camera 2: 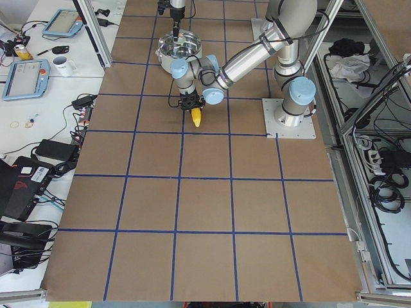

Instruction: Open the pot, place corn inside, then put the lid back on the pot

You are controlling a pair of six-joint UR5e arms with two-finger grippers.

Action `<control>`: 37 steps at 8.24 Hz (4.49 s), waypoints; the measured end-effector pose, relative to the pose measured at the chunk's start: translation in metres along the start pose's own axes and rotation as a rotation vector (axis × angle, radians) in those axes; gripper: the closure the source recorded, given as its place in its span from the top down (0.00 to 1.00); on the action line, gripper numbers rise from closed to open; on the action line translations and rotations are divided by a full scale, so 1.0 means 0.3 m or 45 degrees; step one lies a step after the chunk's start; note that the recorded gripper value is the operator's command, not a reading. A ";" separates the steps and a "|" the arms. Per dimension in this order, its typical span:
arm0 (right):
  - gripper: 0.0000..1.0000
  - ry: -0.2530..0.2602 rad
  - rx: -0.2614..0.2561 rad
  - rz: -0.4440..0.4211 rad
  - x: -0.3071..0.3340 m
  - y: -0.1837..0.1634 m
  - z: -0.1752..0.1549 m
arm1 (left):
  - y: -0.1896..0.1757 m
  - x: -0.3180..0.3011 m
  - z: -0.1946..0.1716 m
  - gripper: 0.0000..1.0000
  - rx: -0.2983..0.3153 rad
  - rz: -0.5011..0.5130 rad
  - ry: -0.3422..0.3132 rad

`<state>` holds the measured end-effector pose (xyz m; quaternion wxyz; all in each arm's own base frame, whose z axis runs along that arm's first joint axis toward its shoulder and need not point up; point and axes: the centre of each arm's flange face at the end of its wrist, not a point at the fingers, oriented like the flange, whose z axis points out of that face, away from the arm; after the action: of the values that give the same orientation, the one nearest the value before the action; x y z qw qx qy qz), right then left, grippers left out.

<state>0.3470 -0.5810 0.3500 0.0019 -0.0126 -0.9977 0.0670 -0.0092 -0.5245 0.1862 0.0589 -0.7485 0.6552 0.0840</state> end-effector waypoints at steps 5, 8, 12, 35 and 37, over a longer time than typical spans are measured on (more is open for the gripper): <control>0.68 -0.023 -0.019 -0.003 -0.007 0.004 0.008 | 0.000 -0.003 -0.036 0.00 0.004 -0.044 0.023; 0.58 -0.036 -0.024 -0.010 -0.011 0.004 0.009 | 0.002 -0.007 -0.041 0.00 0.005 -0.047 0.012; 0.40 -0.032 -0.029 -0.022 -0.009 0.007 0.005 | 0.010 -0.035 -0.084 0.00 0.004 -0.064 -0.010; 0.21 -0.022 -0.037 0.004 0.703 0.162 -0.682 | 1.271 -0.026 -0.647 0.00 -0.166 0.114 0.315; 0.20 -0.023 -0.041 -0.011 0.703 0.164 -0.671 | 1.265 -0.023 -0.562 0.00 -0.171 0.091 0.298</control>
<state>0.1386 -0.4999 0.5434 -0.0069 -0.0077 -0.9986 0.0512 -0.3779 -0.6023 0.3608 -0.0714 -0.7316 0.6767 0.0419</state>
